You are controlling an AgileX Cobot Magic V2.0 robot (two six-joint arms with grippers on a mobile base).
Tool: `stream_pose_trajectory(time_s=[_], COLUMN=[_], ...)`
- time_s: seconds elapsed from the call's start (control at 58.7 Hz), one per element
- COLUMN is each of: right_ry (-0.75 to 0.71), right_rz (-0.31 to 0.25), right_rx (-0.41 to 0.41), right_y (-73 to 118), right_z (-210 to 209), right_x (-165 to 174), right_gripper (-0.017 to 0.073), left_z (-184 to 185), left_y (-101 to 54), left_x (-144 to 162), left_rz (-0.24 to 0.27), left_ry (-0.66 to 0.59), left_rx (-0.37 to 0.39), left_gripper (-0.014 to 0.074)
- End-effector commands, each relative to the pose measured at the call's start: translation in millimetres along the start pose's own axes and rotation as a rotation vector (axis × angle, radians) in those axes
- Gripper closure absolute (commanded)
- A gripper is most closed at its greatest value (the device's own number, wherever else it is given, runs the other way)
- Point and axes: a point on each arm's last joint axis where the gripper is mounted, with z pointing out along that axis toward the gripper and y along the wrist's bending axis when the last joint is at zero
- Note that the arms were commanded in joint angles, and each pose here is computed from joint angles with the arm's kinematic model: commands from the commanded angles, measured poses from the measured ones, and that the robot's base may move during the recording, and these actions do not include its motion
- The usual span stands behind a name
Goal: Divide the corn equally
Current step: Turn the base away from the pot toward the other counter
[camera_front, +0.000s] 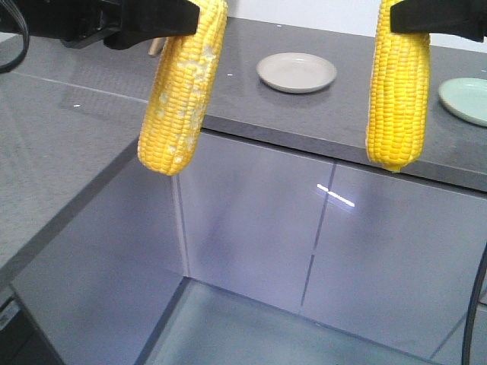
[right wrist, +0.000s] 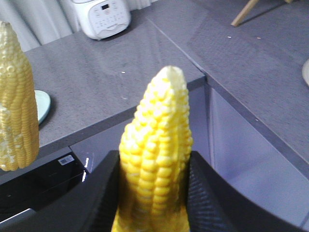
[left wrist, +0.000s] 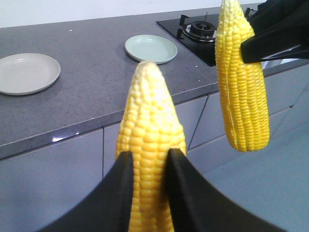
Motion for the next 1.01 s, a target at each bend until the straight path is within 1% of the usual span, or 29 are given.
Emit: stream_pose_trajectory(time_s=[0.0,0.988], right_ry=[-0.106,-0.106], right_rz=[-0.032,-0.032], right_rx=[0.001,0.001], right_y=[14.5,14.5], right_z=[-15.1,-15.1], right_x=[-15.5,-15.5], right_gripper=[0.0564,0.0564], left_z=[-19.5,-19.5], left_y=[-10.5,-10.5], left_x=[-17.0,-17.0], left_rz=[-0.005,-0.005], left_ry=[-0.123,-0.123], left_rx=[0.006,0.006], left_gripper=[0.06,0.06])
